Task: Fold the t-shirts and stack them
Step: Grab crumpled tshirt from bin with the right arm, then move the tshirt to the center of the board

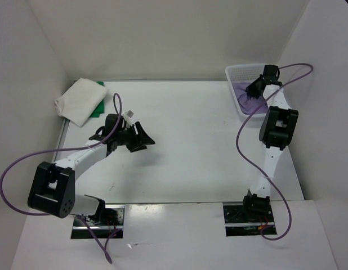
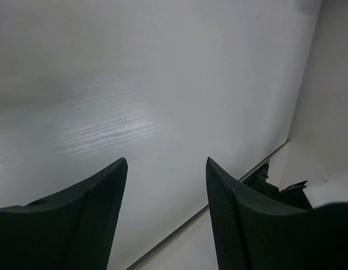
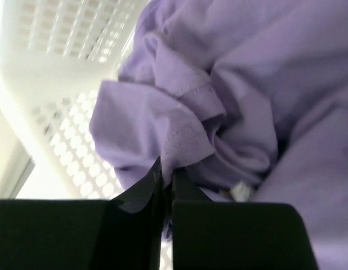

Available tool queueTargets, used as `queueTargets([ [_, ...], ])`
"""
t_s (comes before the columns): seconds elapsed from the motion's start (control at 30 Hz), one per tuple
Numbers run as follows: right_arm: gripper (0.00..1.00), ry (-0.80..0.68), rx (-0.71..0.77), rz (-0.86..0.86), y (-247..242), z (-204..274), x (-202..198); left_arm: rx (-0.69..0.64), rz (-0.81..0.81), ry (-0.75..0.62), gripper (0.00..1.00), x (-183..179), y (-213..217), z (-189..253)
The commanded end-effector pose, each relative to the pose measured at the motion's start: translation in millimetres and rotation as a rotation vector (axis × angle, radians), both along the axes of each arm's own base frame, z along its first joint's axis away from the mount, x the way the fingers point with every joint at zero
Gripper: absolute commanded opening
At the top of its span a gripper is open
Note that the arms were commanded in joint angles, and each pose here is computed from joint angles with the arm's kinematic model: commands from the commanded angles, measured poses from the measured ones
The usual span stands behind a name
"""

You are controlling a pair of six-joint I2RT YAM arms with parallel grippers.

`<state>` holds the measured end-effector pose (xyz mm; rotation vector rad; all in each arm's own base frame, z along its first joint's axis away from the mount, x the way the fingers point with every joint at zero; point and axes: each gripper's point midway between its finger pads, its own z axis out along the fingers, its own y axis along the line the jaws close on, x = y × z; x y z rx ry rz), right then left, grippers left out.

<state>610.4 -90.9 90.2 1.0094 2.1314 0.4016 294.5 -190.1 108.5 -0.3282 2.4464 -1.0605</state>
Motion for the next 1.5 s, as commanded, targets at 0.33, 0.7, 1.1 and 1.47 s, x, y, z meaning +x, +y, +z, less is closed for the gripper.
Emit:
queueTargets([
  [0.33,0.00,-0.792,-0.159,0.206,93.0,389.6,-116.3,-0.043,0.041,-0.137,0.67,50.2,-2.0,60.8],
  [0.7,0.01,-1.244,0.090,0.788,265.9,564.7,-269.5,-0.059,0.302,-0.121,0.71,82.8,78.6,67.8],
  [1.1,0.01,-1.084,0.474,1.235,397.8,521.3,-269.3,-0.105,0.428,-0.076,0.72,86.6,118.5,51.3],
  [1.47,0.01,-1.126,0.419,1.094,405.6,544.5,-281.9,-0.031,0.489,-0.104,0.72,90.3,145.2,56.2],
])
